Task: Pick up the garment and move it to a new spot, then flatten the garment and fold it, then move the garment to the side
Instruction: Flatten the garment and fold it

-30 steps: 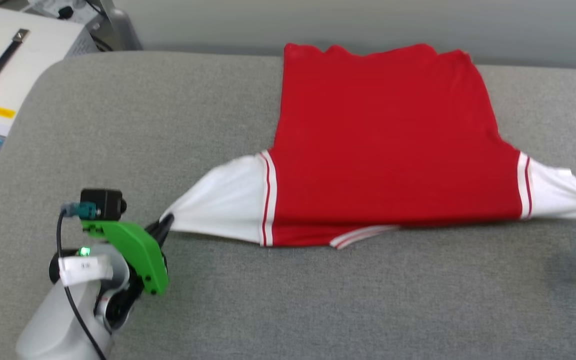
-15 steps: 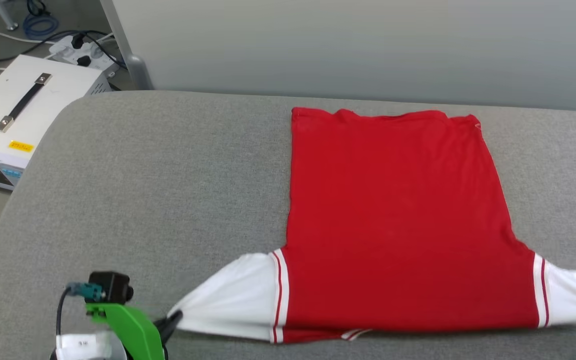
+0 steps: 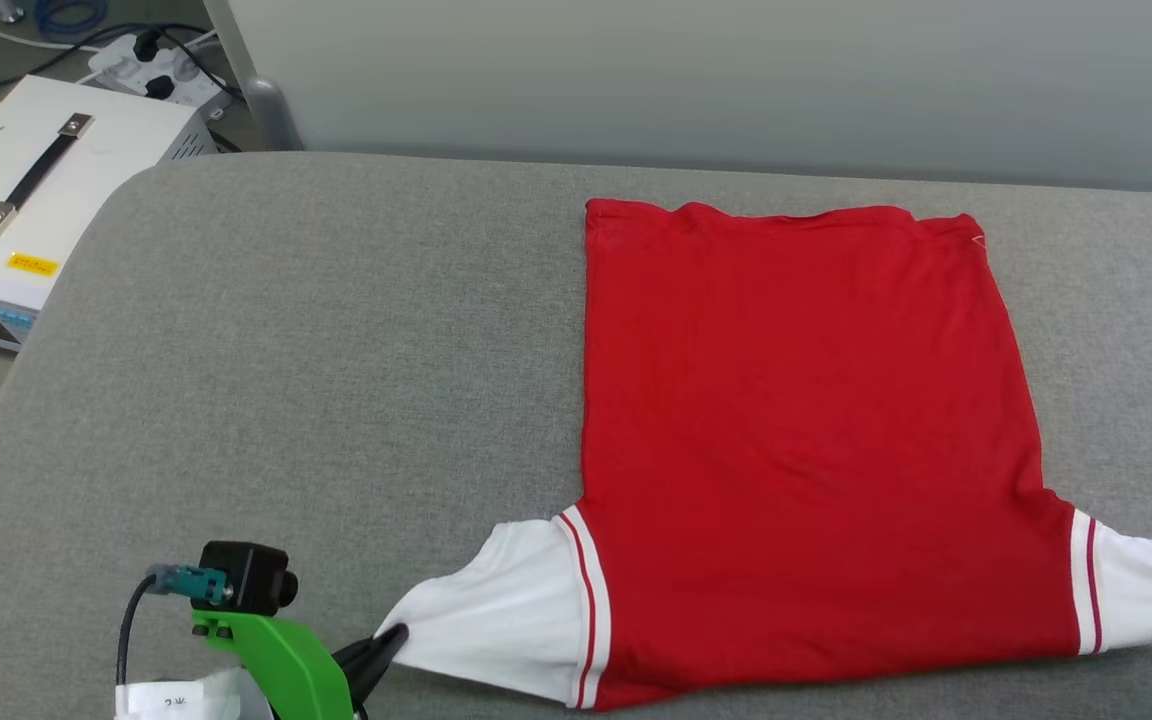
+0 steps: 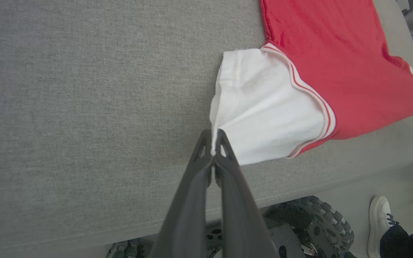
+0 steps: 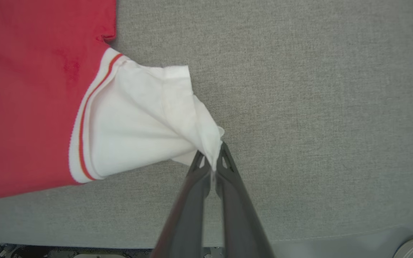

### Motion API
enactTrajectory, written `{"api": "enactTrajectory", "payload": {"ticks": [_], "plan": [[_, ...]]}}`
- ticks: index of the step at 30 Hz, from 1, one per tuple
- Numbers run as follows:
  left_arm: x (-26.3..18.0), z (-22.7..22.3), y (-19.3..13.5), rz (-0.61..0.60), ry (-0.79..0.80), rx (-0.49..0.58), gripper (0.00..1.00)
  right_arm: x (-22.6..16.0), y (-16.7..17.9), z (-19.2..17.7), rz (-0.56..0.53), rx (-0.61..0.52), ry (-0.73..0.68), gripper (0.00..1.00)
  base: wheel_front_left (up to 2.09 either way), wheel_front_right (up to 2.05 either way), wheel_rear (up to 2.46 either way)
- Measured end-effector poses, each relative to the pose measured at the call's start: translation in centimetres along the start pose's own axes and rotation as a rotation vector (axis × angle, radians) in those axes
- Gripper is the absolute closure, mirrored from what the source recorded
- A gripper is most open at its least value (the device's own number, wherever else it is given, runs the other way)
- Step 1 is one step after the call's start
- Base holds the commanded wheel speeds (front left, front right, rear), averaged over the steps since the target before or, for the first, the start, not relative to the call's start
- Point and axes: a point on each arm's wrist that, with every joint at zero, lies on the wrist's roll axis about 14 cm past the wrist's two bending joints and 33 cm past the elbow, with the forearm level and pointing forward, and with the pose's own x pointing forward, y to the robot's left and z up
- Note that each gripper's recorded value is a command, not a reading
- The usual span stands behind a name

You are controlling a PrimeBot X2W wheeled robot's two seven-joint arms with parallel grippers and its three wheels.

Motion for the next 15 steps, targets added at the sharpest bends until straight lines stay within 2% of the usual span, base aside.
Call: {"api": "enactTrajectory", "payload": {"ticks": [5,10,15], "plan": [[0.1,0.0,-1.6,-0.044,0.041,0.02,1.0,0.3,2.0,3.6,0.05,-0.006,-0.073,0.0,0.0,0.0,0.0],[0.5,0.4,-2.9,-0.076,0.072,0.069,1.0,0.6,5.2,9.4,0.108,-0.077,-0.168,0.0,0.0,0.0,0.0],[1.1,1.0,-3.7,-0.095,0.096,0.118,1.0,2.5,7.3,13.6,0.126,-0.148,-0.184,0.0,0.0,0.0,0.0]]}}
